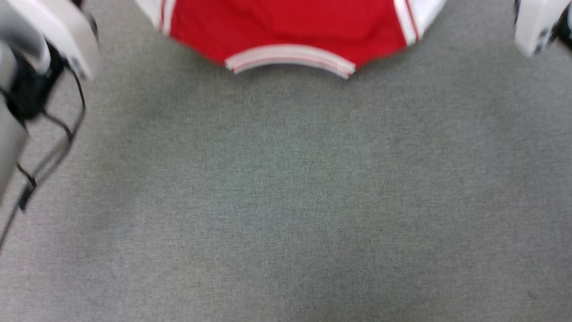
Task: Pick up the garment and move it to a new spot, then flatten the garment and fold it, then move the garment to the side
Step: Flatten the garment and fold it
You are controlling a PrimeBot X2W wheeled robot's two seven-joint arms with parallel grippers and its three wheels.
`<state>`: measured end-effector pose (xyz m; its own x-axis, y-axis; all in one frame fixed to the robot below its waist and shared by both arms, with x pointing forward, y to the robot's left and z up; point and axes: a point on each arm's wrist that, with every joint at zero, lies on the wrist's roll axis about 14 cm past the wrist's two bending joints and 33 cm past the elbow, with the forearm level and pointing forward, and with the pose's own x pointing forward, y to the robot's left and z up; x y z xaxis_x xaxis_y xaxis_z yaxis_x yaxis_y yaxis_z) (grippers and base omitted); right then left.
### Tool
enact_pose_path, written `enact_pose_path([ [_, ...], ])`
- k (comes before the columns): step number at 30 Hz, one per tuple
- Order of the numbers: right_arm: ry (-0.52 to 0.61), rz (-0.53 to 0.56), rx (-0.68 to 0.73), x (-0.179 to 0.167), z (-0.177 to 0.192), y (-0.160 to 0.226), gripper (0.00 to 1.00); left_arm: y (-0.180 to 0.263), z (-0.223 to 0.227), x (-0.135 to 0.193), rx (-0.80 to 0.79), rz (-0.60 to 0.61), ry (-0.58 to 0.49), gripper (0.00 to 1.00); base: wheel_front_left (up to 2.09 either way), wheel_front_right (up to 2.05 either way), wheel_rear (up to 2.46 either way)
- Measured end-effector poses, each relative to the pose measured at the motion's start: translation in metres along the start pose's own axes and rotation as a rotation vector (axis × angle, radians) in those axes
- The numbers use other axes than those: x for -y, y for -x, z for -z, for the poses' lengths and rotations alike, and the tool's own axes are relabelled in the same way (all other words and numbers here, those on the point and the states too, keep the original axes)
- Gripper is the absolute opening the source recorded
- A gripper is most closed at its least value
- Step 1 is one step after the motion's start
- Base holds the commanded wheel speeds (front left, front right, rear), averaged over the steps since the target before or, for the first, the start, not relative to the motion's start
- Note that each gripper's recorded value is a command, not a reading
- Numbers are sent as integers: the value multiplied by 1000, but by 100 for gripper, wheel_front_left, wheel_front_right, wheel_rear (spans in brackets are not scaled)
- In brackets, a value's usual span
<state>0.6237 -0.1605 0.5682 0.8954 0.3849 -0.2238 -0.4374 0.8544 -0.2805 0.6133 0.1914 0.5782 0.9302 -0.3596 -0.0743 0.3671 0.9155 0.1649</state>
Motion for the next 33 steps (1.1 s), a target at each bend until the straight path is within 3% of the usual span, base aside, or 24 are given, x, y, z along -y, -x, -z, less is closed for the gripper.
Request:
enact_pose_path([
  [11,-113,-5,-108,-19,72,92,0,114,82,45,-188,-20,128,0,0,0,0],
  [21,-249,-9,-227,-49,131,188,0,217,117,81,-337,-53,207,0,0,0,0],
  [25,-338,-15,-338,-72,172,239,0,269,142,97,-430,-100,270,0,0,0,0],
  [33,-392,-79,-591,-107,226,289,0,303,165,111,-515,-126,318,0,0,0,0],
])
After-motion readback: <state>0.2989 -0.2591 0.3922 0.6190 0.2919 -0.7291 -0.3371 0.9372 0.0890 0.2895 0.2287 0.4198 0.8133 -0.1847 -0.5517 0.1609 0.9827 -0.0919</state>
